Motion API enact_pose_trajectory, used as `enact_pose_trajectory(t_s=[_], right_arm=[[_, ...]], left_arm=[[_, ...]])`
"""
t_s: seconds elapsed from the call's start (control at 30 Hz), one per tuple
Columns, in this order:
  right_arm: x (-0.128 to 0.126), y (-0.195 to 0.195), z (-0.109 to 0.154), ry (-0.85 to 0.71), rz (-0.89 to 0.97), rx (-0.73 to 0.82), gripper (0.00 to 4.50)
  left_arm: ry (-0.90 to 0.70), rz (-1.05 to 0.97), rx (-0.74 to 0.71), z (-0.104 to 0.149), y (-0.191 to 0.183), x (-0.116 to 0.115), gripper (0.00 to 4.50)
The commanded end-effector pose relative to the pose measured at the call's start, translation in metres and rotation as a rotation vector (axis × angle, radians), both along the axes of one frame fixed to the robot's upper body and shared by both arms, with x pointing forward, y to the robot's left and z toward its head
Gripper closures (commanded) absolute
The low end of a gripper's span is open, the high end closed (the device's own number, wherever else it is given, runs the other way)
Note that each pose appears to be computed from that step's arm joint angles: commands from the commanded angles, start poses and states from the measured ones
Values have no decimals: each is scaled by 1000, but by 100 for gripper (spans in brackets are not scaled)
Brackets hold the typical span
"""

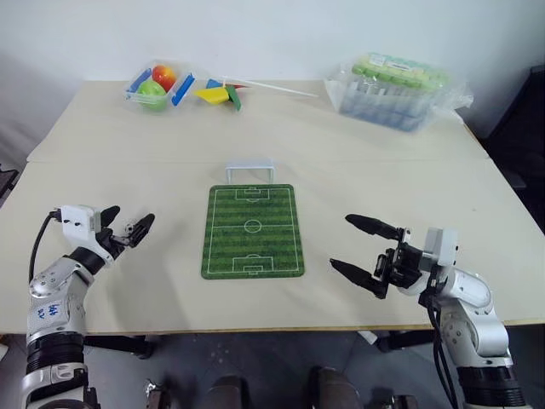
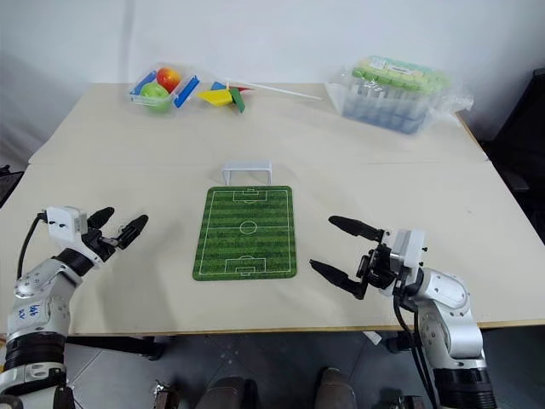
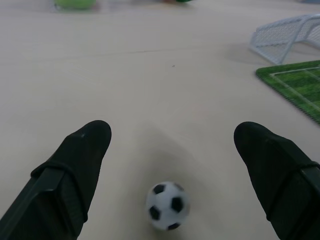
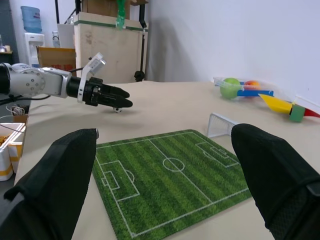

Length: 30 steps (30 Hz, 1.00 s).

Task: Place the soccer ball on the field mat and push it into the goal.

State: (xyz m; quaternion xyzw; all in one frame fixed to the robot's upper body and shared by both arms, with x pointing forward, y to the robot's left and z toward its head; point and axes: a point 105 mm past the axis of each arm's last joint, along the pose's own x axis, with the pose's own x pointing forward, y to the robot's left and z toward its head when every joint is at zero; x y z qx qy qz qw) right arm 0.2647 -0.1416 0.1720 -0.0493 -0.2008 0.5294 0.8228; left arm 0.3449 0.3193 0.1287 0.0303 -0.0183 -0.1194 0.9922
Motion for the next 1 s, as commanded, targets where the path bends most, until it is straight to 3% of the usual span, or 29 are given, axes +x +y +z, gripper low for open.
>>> enact_pose_trajectory(t_s=[0.03,0.07,0.17,0.47,0.5,0.63,0.73,0.87,1.0], right_arm=[[-5,-2,8,-49,-16,11,0],[-5,-3,8,-49,-20,11,0],[-5,-5,5,-48,-35,12,0],[-5,-15,-3,-49,-56,10,0],[-5,-17,-4,-52,-63,6,0],[-4,-28,-5,-67,-88,-13,0],[-8,-44,-2,-55,-79,-47,0],[-19,-62,-11,15,-10,-144,0],[-28,-78,-27,72,12,-230,0]], left_arm=[[18,-16,32,-1,1,-2,3],[29,-14,37,-4,1,-3,3],[71,-14,29,-13,1,-3,60],[75,-19,17,-18,1,-5,351],[47,-47,13,-14,-2,-6,365],[-86,-217,-2,13,-24,-14,365],[-157,-557,81,39,-77,-28,365],[-77,-916,272,30,-142,-42,365],[-44,-1069,394,12,-186,-37,365]])
